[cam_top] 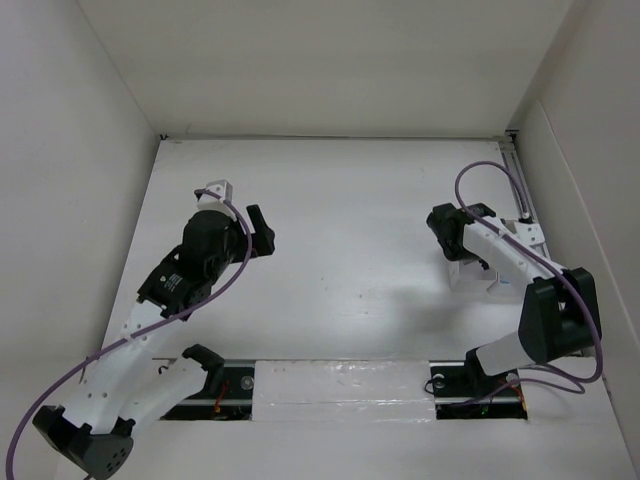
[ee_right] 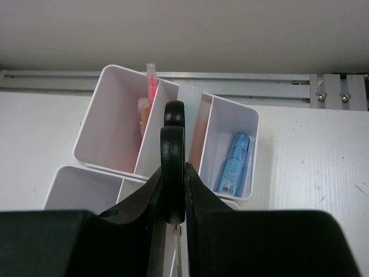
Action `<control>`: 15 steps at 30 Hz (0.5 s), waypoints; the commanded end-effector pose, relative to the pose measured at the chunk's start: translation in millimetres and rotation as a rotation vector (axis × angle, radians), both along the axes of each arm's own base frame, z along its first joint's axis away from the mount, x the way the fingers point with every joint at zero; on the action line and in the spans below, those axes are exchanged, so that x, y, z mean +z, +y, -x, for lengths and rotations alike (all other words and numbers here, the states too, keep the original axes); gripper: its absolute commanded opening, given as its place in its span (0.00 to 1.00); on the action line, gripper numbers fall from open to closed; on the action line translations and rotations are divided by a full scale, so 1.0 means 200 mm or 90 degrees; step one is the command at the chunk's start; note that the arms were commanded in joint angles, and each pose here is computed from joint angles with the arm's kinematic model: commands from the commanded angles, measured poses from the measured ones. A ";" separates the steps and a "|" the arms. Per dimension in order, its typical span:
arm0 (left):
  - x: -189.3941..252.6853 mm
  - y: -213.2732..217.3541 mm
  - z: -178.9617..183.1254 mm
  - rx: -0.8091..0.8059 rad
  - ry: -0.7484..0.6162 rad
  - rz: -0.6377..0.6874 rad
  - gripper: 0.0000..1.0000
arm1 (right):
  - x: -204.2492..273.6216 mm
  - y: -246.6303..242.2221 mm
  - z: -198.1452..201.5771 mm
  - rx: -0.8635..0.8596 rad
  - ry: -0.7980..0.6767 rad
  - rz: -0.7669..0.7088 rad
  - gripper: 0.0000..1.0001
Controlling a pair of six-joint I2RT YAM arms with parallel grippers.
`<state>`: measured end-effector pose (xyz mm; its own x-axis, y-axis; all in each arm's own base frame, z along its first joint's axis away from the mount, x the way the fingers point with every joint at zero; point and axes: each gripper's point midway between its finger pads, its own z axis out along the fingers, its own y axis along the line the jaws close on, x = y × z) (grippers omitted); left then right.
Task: Sort the stationery into containers
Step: Place the stationery into the container
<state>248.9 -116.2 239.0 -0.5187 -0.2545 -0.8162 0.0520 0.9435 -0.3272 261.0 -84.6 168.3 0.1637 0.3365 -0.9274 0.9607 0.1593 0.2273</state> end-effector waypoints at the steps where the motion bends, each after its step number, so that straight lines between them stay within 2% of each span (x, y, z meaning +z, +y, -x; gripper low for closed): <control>1: 0.05 0.00 -0.01 -0.006 -0.028 0.007 1.00 | 0.03 0.00 0.01 0.007 0.012 0.023 0.00; 15: 0.06 -0.01 0.00 -0.011 -0.032 0.013 1.00 | 0.02 0.09 -0.02 0.044 0.021 0.014 0.04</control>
